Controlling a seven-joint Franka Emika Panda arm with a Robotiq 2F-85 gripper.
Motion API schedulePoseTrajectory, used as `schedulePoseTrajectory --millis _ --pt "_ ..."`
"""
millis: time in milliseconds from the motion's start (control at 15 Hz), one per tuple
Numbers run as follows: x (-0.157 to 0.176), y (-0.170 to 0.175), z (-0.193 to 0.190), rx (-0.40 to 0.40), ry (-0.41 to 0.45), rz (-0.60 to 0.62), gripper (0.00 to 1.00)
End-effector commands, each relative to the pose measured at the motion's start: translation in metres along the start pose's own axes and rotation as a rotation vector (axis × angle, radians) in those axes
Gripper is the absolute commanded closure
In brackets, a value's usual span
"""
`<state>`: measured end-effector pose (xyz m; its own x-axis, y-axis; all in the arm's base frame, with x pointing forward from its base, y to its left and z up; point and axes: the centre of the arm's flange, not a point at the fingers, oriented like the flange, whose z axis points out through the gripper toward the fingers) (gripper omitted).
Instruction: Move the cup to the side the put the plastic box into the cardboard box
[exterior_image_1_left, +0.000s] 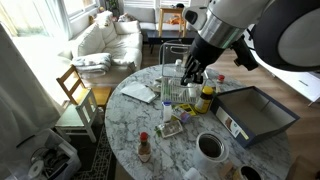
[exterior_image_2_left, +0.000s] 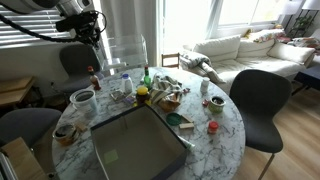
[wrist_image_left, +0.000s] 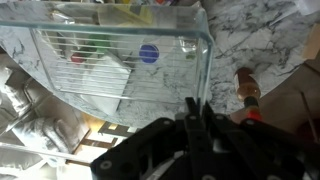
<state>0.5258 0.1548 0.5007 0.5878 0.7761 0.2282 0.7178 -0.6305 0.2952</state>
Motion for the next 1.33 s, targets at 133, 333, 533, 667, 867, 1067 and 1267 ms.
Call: schedulePoseTrajectory --millis 133,333,533,667,867,1067,1267 --pt "-0.042 0.016 -0.01 -0.009 -0.007 0.184 0.98" --pt "-0.067 0.025 -0.025 -0.043 -0.006 0.311 0.98" --pt "-0.1 0.029 -0.041 -0.074 -0.032 0.456 0.98" --pt "-0.13 0.029 -0.046 -0.093 -0.056 0.569 0.98" --pt "-0.173 0.031 -0.05 -0.103 -0.084 0.711 0.98" --pt "-0.21 0.032 -0.053 -0.124 -0.114 0.814 0.98" --pt "-0.243 0.029 -0.045 -0.139 -0.173 0.882 0.98"
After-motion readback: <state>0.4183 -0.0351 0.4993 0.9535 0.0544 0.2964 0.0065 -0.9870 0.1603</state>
